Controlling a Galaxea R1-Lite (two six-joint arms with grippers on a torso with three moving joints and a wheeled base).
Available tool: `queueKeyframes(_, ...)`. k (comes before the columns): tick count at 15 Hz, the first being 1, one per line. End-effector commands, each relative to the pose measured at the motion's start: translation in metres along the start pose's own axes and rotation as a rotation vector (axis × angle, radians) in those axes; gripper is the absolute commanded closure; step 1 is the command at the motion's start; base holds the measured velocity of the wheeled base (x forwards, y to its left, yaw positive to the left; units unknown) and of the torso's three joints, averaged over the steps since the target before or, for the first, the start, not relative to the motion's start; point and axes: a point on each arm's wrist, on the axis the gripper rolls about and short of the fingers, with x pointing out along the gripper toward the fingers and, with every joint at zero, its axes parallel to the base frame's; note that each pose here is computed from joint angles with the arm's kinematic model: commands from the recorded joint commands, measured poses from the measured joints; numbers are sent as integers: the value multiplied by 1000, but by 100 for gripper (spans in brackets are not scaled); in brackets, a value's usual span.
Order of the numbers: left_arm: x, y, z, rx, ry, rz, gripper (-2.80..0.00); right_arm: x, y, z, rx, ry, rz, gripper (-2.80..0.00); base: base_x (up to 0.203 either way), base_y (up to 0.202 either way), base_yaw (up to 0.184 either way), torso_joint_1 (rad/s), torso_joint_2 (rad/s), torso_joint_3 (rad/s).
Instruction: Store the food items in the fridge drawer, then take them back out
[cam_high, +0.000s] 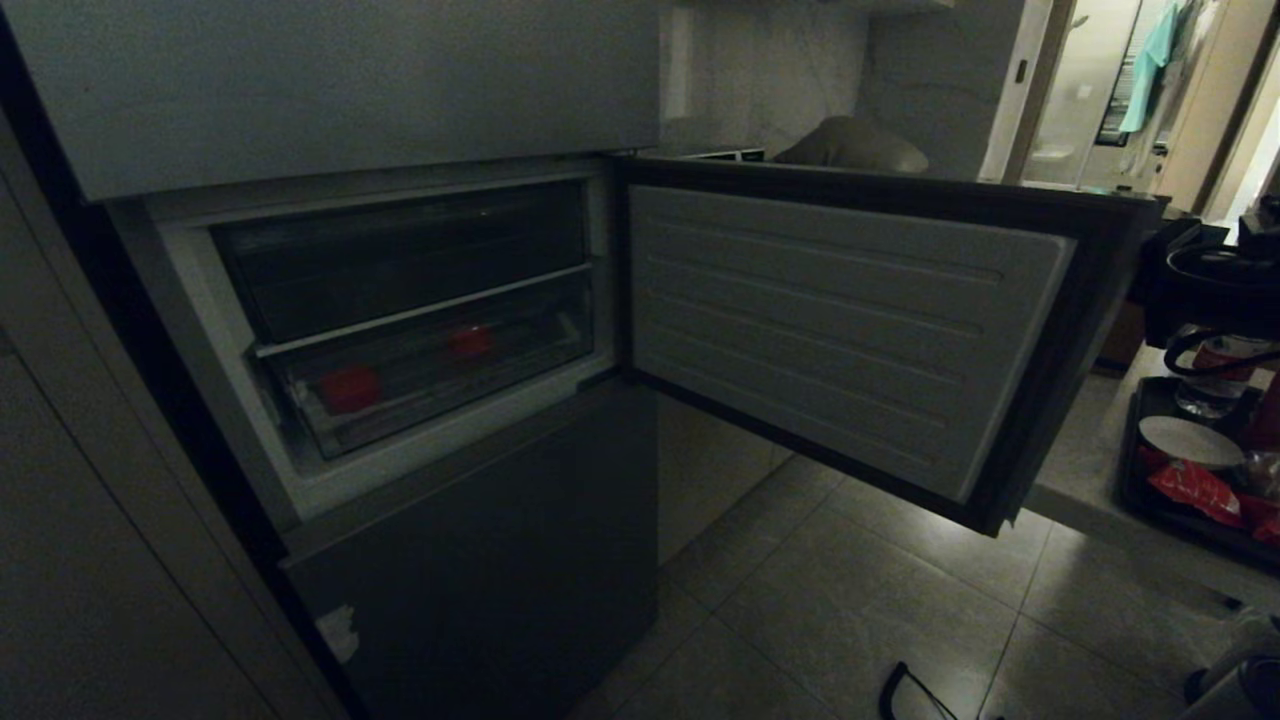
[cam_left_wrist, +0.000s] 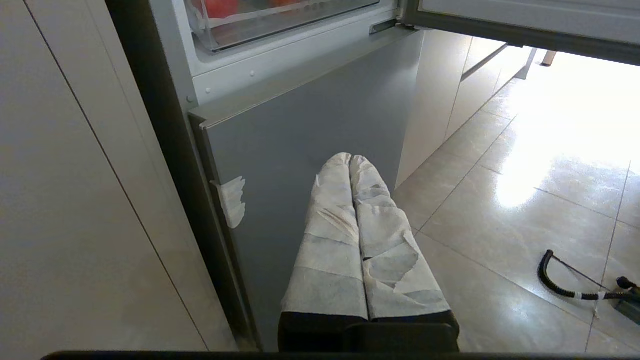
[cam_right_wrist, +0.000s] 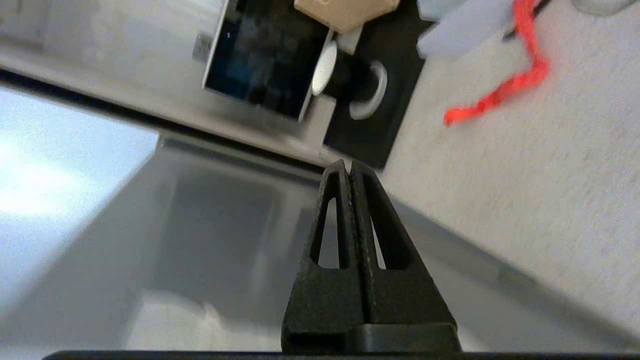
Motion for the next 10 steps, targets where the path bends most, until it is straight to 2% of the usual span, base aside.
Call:
queueKeyframes(1, 0, 0, 0, 0, -1, 0, 0, -12, 12, -24, 5, 58, 11, 0, 0, 0, 0, 0, 0, 0)
queueKeyframes(4, 0, 0, 0, 0, -1, 0, 0, -63, 19, -70, -35, 174, 35, 0, 0, 0, 0, 0, 0, 0)
queueKeyframes(8, 0, 0, 0, 0, -1, 0, 0, -147, 43, -130, -177, 326, 238, 0, 0, 0, 0, 0, 0, 0)
queueKeyframes(10, 0, 0, 0, 0, -1, 0, 0, -157, 51, -134, -219, 296, 259, 0, 0, 0, 0, 0, 0, 0)
